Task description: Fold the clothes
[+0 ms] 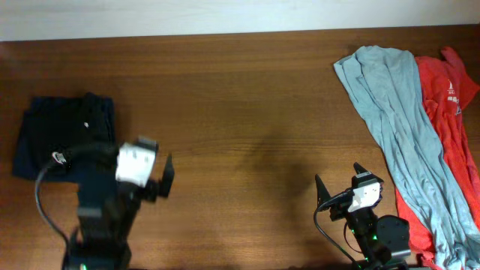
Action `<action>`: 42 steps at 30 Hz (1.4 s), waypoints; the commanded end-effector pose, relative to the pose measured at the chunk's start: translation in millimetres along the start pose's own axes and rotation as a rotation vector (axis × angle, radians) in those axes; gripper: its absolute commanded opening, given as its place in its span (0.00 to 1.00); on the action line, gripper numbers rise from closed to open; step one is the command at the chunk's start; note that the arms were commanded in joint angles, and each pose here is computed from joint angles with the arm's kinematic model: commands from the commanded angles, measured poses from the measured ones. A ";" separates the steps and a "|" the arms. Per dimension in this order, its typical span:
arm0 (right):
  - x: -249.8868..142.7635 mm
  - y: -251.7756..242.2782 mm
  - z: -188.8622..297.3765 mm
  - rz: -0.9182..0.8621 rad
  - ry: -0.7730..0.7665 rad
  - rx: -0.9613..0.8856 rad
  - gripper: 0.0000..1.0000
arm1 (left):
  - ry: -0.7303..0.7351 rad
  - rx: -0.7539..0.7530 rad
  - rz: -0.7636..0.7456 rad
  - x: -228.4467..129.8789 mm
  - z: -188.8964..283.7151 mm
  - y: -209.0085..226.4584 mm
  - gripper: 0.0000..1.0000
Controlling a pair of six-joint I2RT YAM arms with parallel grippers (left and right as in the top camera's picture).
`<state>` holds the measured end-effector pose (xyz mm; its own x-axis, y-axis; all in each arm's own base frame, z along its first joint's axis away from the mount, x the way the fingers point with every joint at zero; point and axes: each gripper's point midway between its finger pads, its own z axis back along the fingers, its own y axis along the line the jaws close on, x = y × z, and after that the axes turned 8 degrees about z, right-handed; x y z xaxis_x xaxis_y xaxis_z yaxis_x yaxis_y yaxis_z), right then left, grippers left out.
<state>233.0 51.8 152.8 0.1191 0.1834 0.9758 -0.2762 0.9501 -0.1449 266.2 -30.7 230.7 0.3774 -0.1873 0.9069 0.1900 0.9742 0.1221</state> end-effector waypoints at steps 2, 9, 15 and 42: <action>-2.1 0.2 -0.6 0.001 -0.001 -0.004 0.99 | -0.086 -0.006 -0.008 -37.8 10.2 -7.1 0.99; -2.0 0.2 -0.6 0.001 -0.001 -0.004 0.99 | -0.216 -0.002 0.010 -68.6 -4.0 -11.9 0.99; -2.0 0.2 -0.6 0.001 -0.001 -0.004 0.98 | -0.303 0.000 0.067 -77.0 -7.3 -13.7 0.99; -2.0 0.2 -0.6 0.001 -0.001 -0.004 0.98 | -0.327 -0.001 0.063 -73.6 -6.7 -14.6 0.99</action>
<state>233.0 51.8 152.6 0.1191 0.1834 0.9758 -0.2762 0.9501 -0.1449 241.7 -29.3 163.2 0.0754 -0.0889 0.9932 0.1632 0.9837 0.0756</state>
